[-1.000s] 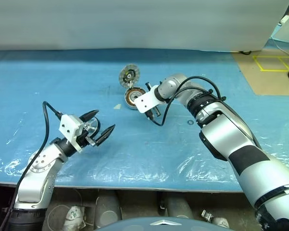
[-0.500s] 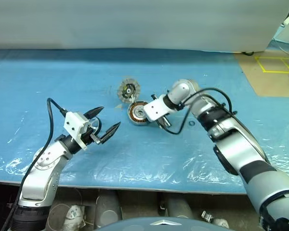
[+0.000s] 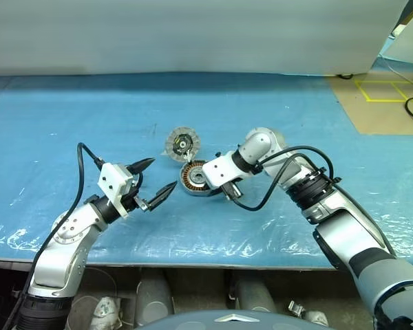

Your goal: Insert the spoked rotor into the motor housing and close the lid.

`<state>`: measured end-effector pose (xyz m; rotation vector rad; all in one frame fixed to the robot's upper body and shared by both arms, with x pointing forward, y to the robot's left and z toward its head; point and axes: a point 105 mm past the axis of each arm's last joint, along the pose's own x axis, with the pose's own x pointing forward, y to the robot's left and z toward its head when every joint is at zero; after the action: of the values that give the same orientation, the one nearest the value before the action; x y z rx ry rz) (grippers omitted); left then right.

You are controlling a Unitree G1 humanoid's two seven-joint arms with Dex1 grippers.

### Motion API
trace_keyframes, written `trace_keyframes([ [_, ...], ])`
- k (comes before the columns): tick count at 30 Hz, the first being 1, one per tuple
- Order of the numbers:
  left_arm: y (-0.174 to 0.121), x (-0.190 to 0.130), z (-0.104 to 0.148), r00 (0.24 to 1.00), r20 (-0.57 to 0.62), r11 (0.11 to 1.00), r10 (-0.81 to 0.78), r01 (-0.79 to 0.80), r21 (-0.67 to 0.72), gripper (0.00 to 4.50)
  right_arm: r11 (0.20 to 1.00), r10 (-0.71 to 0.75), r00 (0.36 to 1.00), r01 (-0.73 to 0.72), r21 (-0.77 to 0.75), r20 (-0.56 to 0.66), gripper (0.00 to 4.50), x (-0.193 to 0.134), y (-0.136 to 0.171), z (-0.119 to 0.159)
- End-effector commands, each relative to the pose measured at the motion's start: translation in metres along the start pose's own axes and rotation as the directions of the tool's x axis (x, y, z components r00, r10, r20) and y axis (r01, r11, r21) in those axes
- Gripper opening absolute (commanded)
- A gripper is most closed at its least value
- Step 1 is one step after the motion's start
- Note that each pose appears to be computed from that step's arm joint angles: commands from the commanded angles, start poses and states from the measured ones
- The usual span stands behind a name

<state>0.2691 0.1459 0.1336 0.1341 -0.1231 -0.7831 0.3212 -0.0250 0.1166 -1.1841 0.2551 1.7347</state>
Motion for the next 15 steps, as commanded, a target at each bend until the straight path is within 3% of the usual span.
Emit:
trace_keyframes([
  [1, -0.007, 0.005, 0.011, 0.999, 0.035, 0.999, -0.036, 0.035, 0.03, 4.5, 0.994, -0.102, 0.987, 0.097, 0.041, 0.123, 1.99, -0.032, -0.02, 0.021],
  [9, -0.019, 0.014, 0.006, 0.993, 0.032, 0.994, -0.113, 0.113, 0.007, 4.5, 0.94, -0.303, 0.923, 0.25, 0.23, 0.236, 1.99, -0.084, -0.017, 0.017],
  [15, -0.027, 0.016, -0.003, 0.987, 0.003, 0.987, -0.162, 0.162, -0.001, 4.5, 0.706, -0.634, 0.768, 0.525, 0.476, 0.093, 1.99, -0.104, -0.006, -0.037],
])
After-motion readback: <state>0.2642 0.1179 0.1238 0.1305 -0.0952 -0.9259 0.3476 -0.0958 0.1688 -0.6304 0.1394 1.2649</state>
